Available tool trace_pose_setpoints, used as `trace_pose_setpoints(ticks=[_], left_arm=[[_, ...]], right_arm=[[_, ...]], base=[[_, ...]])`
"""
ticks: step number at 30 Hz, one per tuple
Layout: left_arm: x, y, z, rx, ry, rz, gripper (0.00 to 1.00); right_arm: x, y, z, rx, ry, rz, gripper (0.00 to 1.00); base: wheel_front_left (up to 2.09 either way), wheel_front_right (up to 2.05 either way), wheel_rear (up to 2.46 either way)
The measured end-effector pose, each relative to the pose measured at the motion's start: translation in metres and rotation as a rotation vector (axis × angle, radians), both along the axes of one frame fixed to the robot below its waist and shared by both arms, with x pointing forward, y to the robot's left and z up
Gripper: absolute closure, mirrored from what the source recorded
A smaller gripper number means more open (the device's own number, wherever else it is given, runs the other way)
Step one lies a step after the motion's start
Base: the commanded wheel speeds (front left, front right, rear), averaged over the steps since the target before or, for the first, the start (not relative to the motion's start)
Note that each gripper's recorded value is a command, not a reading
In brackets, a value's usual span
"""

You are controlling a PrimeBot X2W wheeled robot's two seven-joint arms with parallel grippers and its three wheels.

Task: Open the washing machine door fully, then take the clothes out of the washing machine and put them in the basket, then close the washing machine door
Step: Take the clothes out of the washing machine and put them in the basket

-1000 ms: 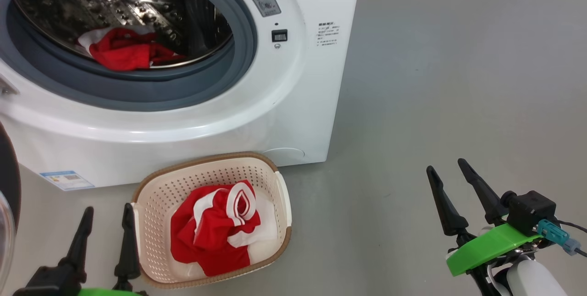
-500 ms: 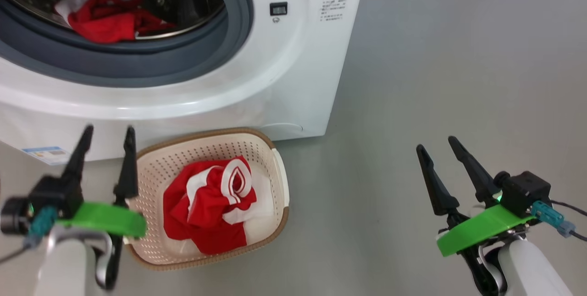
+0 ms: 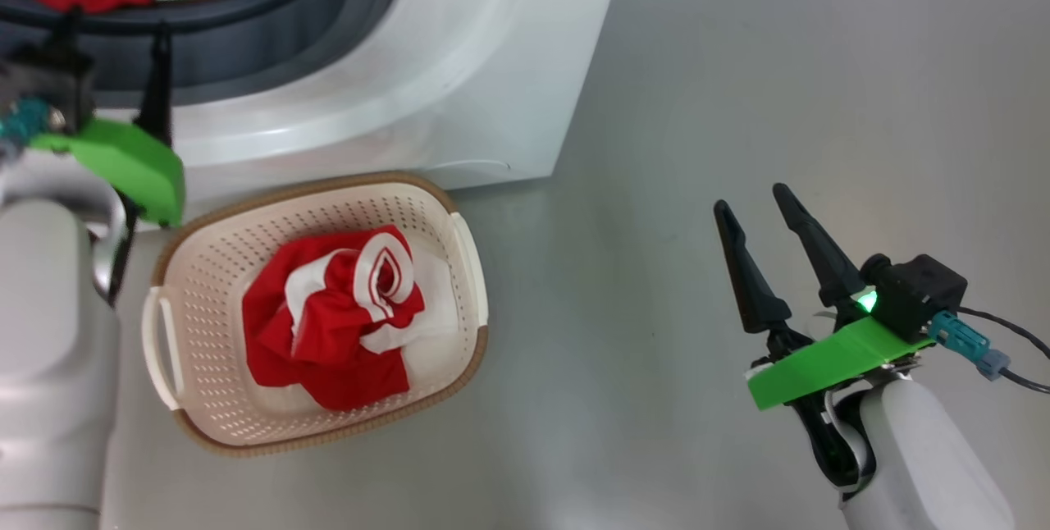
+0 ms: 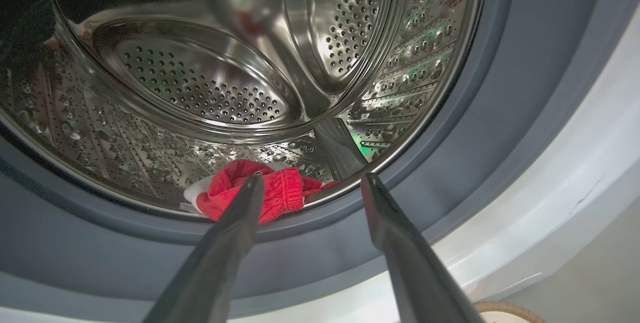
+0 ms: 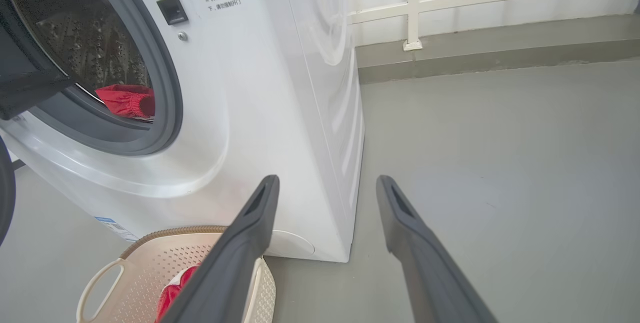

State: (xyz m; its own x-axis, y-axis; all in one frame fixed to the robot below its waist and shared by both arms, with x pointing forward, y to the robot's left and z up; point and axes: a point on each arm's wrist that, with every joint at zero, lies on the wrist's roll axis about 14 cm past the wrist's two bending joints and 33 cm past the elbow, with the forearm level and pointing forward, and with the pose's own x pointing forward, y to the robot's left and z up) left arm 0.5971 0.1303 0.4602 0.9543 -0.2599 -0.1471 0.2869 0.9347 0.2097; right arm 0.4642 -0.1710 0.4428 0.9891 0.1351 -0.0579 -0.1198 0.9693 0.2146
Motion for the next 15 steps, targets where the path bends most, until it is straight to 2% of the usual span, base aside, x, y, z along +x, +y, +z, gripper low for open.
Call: trace_pose_setpoints(ticks=[15], left_arm=[[0.074, -0.005, -0.040, 0.277, 0.128, -0.013, 0.00]], right_arm=[[0.017, -0.005, -0.026, 0.005, 0.047, -0.027, 0.00]], base=[[0.00, 0.00, 0.00]])
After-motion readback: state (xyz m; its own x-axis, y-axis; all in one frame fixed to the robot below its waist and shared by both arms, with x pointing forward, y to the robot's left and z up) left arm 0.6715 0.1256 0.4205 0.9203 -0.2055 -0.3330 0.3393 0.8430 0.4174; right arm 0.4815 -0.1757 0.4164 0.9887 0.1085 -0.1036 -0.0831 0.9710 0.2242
